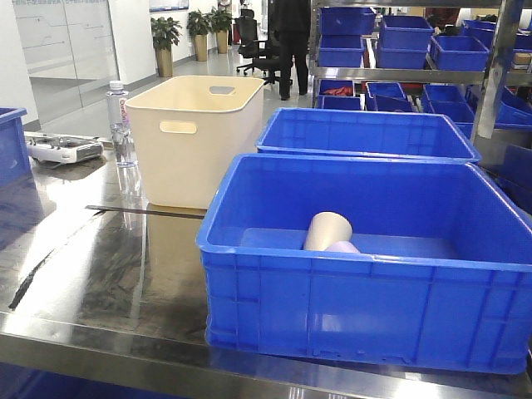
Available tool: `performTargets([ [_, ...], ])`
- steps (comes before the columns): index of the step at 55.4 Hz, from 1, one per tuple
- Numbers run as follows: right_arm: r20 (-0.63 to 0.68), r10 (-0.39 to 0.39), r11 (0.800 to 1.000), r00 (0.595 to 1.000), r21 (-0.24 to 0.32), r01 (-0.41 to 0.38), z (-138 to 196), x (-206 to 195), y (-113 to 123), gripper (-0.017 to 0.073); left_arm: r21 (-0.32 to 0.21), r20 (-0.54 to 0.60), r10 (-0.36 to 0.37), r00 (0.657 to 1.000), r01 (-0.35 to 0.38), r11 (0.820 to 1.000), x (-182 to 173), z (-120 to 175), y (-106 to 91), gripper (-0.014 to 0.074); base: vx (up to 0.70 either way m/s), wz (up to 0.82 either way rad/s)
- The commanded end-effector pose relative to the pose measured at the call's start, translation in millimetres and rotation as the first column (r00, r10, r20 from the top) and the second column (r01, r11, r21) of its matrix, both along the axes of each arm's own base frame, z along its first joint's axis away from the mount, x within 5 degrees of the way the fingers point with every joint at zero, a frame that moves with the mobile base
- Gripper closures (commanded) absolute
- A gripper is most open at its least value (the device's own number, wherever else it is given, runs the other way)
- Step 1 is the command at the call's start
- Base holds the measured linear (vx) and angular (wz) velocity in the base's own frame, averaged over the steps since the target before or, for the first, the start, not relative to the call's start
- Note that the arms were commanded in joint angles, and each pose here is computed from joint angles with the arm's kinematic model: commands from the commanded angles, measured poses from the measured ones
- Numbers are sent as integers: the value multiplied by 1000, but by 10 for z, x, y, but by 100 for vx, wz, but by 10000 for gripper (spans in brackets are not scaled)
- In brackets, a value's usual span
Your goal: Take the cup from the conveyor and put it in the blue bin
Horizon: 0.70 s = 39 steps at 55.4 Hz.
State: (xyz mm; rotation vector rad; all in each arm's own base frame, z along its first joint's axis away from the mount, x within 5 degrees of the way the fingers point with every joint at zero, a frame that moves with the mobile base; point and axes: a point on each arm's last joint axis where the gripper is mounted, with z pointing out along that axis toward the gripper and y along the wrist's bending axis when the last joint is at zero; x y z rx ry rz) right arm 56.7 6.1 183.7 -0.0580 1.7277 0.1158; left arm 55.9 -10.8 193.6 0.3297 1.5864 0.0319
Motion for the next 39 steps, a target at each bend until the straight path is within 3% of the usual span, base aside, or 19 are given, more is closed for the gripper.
performTargets([
  [1,102,3,998,995,-61,4,31,-2,-7,568,-28,88,10,996,-8,1000,-7,45,9,594,0,0],
  [39,144,8,997,989,-72,3,68,-3,-4,568,-28,87,10,996,-8,1000,-6,44,9,594,0,0],
])
